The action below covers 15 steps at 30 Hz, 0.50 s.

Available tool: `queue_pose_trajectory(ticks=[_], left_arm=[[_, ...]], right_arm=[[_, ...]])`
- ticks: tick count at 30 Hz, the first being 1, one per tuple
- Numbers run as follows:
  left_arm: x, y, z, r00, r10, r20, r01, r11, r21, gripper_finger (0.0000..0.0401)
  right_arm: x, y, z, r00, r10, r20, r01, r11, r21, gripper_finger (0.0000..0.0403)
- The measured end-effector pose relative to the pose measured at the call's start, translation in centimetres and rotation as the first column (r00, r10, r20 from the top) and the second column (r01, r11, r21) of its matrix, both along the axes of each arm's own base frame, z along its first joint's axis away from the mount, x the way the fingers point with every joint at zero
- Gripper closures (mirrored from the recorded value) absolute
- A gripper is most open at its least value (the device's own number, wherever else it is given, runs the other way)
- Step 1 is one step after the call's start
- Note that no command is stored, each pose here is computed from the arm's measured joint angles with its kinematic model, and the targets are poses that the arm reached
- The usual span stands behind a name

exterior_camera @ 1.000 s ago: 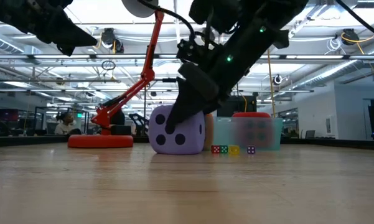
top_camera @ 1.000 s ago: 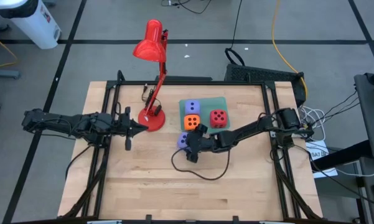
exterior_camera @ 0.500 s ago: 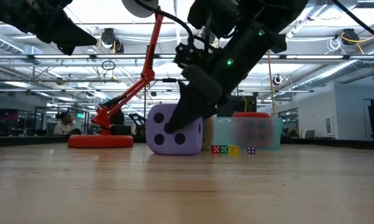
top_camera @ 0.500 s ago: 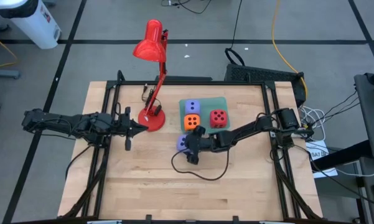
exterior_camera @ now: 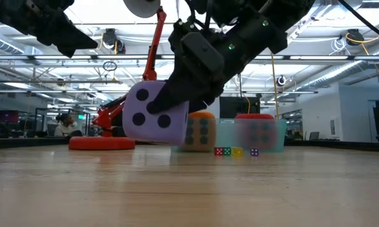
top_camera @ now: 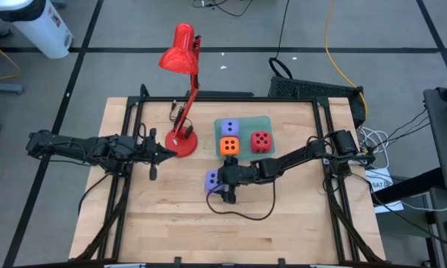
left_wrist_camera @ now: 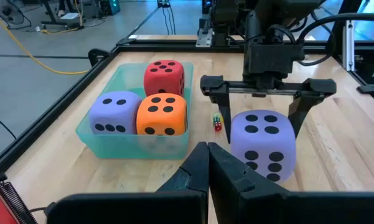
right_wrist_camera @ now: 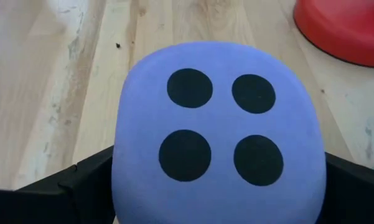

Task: Pick & Place Dice
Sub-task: Put the large purple dice into the bin

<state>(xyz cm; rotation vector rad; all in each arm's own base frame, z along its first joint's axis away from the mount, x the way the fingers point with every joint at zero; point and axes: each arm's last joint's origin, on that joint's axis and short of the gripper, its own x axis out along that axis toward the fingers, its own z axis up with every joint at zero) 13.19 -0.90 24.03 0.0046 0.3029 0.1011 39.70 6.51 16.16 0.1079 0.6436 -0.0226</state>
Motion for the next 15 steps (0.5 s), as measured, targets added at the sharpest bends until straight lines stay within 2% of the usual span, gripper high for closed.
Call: queue_pose_trajectory(ticks=[8,11,15], left_arm=[[0.2,0.0,-0.1,1.0,-0.001,-0.011,0.001,1.0,0.006,0.0396],[0.3,0.0,-0.2,1.0,0.004,-0.019,-0.004,1.0,-0.011,0.0396],[0.4,0.0,-0.3,1.0,0.003,-0.025,-0.003,1.0,-0.005,0.0396]], right_arm=[[0.2,0.1,0.3,0.999,0.034,0.032,-0.034,0.999,0.007,0.0009],[0.1,0.3,1.2,0.996,0.059,0.064,-0.06,0.998,0.018,0.0009],[-0.4,0.2,3.0,0.992,0.089,0.094,-0.088,0.996,-0.02,0.0009]])
